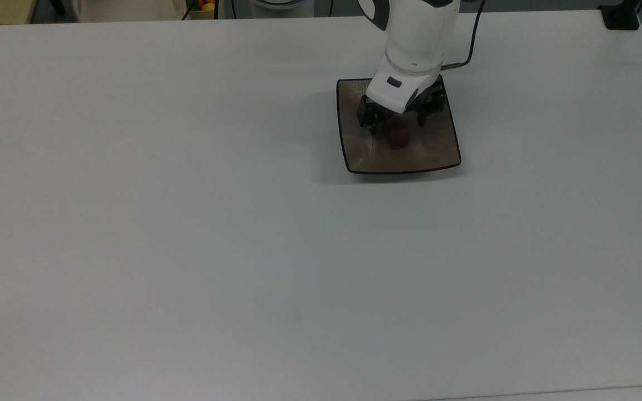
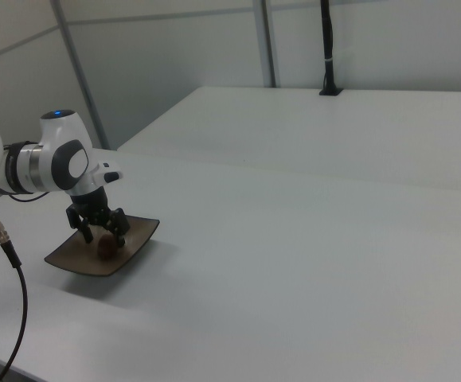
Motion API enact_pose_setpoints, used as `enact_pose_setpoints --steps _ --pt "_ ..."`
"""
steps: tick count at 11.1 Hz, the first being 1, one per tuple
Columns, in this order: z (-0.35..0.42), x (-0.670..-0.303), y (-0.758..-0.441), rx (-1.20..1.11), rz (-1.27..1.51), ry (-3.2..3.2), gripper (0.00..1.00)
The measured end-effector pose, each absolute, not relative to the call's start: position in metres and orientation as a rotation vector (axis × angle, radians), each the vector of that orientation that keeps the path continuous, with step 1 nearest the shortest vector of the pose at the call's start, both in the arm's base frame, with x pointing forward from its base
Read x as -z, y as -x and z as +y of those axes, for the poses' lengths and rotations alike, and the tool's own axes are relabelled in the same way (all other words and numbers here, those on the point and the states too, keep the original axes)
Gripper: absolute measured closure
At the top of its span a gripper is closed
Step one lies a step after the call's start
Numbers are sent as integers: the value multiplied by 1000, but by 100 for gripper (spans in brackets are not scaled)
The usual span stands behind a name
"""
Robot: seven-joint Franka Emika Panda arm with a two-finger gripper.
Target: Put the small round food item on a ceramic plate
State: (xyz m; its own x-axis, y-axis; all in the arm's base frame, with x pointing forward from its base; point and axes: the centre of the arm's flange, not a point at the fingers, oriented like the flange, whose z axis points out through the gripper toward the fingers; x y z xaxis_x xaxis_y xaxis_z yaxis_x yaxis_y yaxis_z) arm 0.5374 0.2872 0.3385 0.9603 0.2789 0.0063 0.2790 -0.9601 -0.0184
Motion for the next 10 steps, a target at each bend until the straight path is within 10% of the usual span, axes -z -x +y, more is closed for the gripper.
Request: enact_pose_setpoints --steps 5,10 --pt "287 -386 -549 79 -407 3081 0" --pt "222 -518 -561 21 -244 3131 0"
